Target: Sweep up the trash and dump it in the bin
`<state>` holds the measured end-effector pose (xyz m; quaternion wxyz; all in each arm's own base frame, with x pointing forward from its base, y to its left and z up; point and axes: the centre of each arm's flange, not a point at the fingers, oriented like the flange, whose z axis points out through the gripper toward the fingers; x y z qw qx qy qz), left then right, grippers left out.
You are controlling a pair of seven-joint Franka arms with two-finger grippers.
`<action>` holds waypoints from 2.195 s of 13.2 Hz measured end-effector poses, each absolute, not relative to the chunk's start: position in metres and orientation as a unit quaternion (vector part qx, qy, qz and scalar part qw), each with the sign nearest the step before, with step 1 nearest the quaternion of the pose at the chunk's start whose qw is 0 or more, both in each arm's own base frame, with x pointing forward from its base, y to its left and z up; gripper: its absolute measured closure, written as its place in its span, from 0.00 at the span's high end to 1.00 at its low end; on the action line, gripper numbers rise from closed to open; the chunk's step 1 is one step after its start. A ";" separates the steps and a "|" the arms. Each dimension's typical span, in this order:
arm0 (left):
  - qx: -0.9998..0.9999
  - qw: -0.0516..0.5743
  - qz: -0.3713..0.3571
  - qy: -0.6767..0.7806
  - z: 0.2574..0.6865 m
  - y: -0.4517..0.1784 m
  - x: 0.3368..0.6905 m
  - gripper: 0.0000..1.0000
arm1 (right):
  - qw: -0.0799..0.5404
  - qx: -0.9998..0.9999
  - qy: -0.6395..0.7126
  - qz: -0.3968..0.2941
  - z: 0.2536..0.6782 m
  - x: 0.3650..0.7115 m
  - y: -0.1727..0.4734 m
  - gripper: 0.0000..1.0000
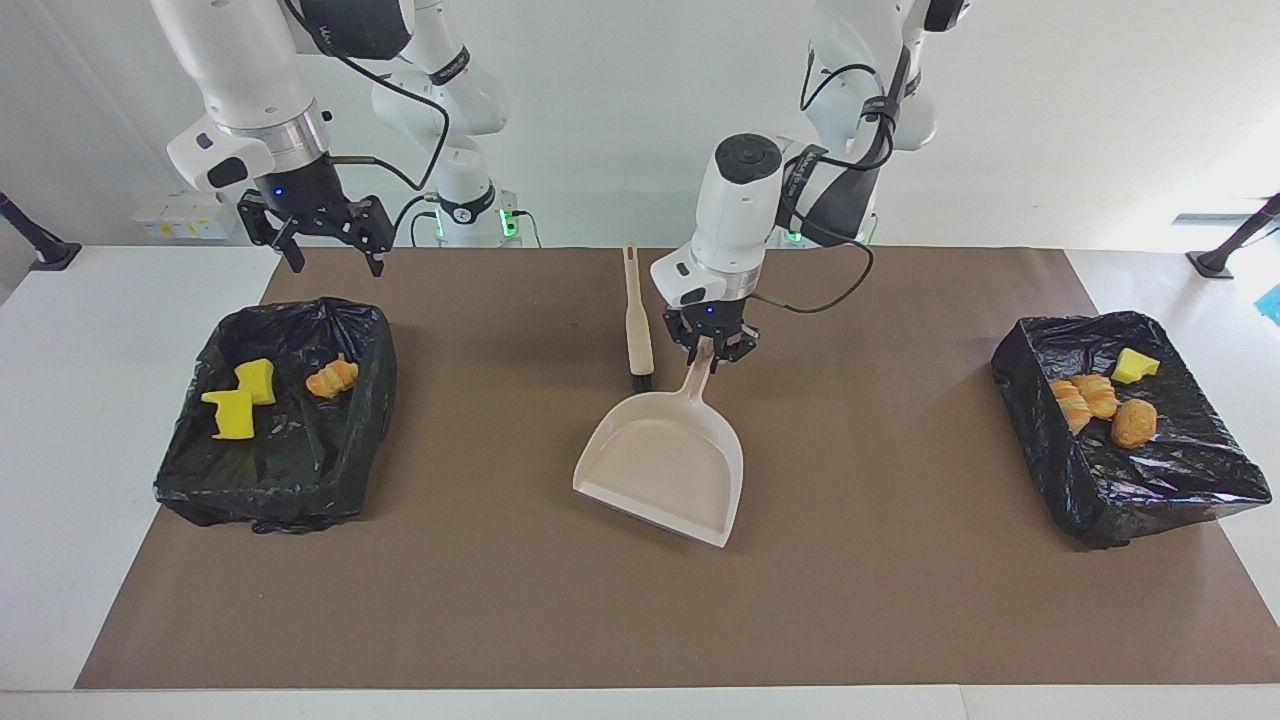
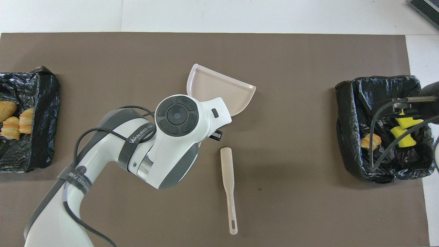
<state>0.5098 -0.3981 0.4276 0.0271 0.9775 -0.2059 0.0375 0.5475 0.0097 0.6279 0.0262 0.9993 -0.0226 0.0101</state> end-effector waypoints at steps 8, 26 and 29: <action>0.987 0.006 0.079 -0.139 0.373 -0.446 0.528 0.53 | 0.026 0.999 -0.023 0.010 0.627 0.548 0.009 1.00; 0.995 -0.020 0.058 -0.084 0.547 -0.131 0.611 1.00 | 0.025 0.999 -0.032 0.009 0.627 0.548 -0.002 1.00; 0.996 -0.024 0.052 -0.074 0.587 -0.102 0.588 1.00 | 0.025 0.999 -0.032 0.009 0.627 0.548 -0.002 1.00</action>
